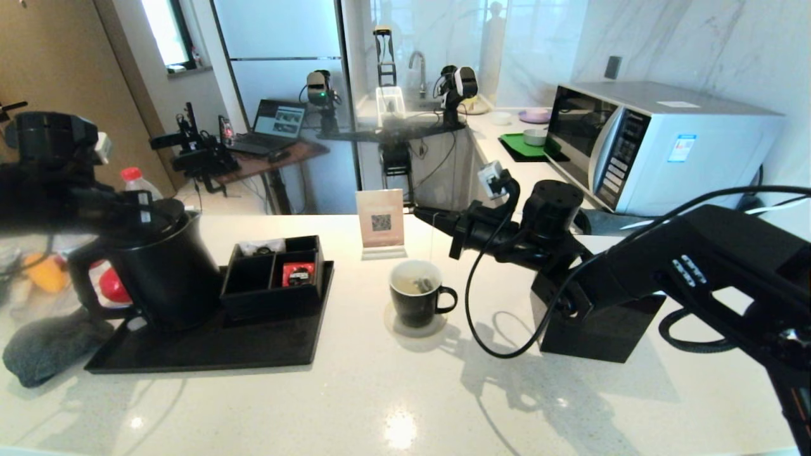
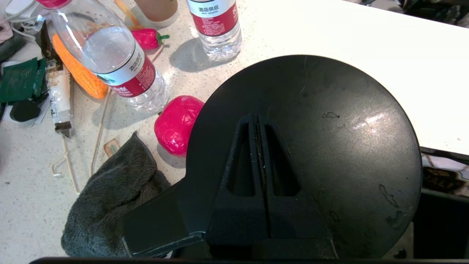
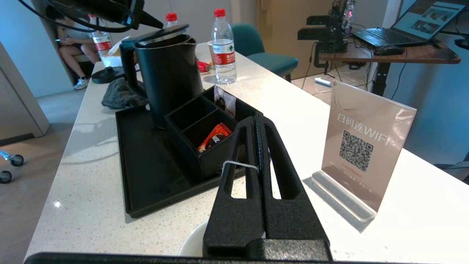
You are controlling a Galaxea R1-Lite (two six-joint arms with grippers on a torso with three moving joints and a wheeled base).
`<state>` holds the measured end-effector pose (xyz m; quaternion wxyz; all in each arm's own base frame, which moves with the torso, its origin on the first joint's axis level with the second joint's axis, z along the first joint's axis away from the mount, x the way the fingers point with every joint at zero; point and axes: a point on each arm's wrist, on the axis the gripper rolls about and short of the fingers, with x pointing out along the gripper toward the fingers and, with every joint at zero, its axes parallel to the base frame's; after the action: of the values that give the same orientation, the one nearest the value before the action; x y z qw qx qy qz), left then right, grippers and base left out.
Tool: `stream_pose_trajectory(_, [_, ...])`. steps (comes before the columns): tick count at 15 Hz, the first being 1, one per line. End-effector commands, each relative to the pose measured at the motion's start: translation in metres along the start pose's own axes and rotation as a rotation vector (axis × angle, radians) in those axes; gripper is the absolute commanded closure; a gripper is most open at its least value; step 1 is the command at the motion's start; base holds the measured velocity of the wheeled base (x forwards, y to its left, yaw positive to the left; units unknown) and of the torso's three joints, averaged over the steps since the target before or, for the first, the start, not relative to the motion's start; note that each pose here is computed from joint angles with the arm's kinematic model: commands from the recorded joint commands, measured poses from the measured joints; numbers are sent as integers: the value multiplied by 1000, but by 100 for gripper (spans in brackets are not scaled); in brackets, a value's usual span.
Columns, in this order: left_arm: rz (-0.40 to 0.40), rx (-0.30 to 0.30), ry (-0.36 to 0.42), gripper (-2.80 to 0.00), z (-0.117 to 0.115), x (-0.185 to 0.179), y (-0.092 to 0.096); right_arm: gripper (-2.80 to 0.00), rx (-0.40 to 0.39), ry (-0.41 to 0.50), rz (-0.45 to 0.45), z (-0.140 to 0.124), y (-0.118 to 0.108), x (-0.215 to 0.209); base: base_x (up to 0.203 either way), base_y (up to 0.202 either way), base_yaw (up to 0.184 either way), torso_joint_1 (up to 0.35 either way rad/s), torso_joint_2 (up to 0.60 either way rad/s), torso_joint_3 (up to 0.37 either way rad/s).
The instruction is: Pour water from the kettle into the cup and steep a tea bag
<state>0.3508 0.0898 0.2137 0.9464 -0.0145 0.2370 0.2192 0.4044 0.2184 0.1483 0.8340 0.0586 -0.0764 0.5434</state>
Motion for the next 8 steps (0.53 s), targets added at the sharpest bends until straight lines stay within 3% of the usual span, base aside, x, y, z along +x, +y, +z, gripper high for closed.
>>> stream_pose_trajectory(1, [2,7,35,0,-8,11,-2,0,-2,-2,-2,0,-2,-2,0,0,0,0,0,0])
stream_pose_trajectory(8, [-2,14,52,0,-13,17,-6,0,2,5,-13,-5,-7,-5,0,0,0,0,0,0])
